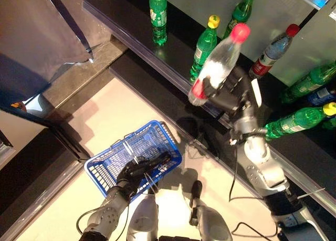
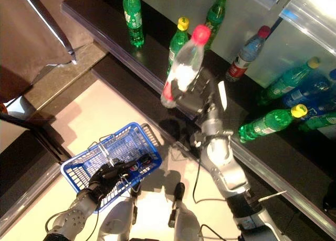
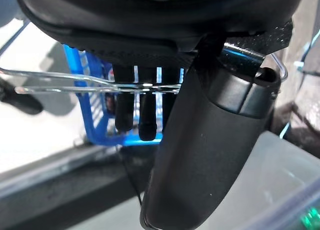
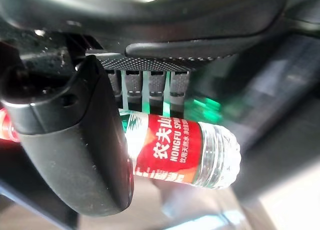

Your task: Pick up the drink and place into the basket.

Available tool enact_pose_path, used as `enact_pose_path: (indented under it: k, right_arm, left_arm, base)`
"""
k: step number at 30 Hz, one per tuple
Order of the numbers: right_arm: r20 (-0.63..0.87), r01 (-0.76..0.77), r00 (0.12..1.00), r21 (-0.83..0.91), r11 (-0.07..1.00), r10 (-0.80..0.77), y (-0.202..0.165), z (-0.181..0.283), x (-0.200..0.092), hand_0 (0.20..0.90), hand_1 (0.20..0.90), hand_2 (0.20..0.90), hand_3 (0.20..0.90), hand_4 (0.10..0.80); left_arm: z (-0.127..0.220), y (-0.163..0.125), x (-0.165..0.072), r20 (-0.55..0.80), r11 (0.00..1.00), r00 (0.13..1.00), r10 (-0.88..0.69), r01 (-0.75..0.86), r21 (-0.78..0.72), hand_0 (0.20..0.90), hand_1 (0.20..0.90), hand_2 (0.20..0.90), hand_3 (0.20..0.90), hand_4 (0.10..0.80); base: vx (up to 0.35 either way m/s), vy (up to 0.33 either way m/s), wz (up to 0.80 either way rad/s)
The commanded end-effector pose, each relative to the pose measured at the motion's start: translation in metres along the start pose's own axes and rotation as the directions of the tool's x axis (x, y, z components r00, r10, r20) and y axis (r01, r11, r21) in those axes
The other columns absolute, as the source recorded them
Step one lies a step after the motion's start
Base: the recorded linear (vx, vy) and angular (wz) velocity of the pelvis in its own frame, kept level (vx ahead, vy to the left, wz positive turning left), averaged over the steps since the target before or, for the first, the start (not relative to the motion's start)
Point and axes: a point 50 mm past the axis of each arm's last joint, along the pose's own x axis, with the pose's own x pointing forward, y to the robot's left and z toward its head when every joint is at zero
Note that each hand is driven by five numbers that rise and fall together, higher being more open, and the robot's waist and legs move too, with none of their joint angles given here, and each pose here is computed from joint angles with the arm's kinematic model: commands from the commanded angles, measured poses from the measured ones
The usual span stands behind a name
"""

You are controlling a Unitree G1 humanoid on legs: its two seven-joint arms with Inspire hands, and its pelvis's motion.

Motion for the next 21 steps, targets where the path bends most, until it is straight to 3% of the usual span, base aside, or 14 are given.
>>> enact_pose_path:
  k: [1,11,21]
  right_arm:
    - [0.174,-0.125,0.978,0.072,0.989,0.111,0.019,0.023,-0.008,0.3,0.3,0.3,0.2,0.1]
    - [0.089,-0.116,0.99,0.058,0.992,0.111,0.024,-0.002,-0.019,0.3,0.3,0.3,0.2,0.1]
    - [0.118,-0.108,0.988,0.06,0.992,0.101,0.032,0.0,-0.012,0.3,0.3,0.3,0.2,0.1]
  left_arm:
    - [0.049,-0.065,-0.025,0.25,0.918,0.887,-0.389,0.397,0.018,0.3,0.3,0.3,0.2,0.1]
    - [0.062,-0.098,-0.046,0.255,0.808,0.788,-0.56,0.588,-0.043,0.3,0.3,0.3,0.2,0.1]
    - [0.059,-0.13,-0.065,0.183,0.61,0.623,-0.76,0.782,-0.128,0.3,0.3,0.3,0.2,0.1]
  base:
    - [0.0,0.0,0.0]
    - [0.019,0.016,0.11]
    - [-0.017,0.031,0.1]
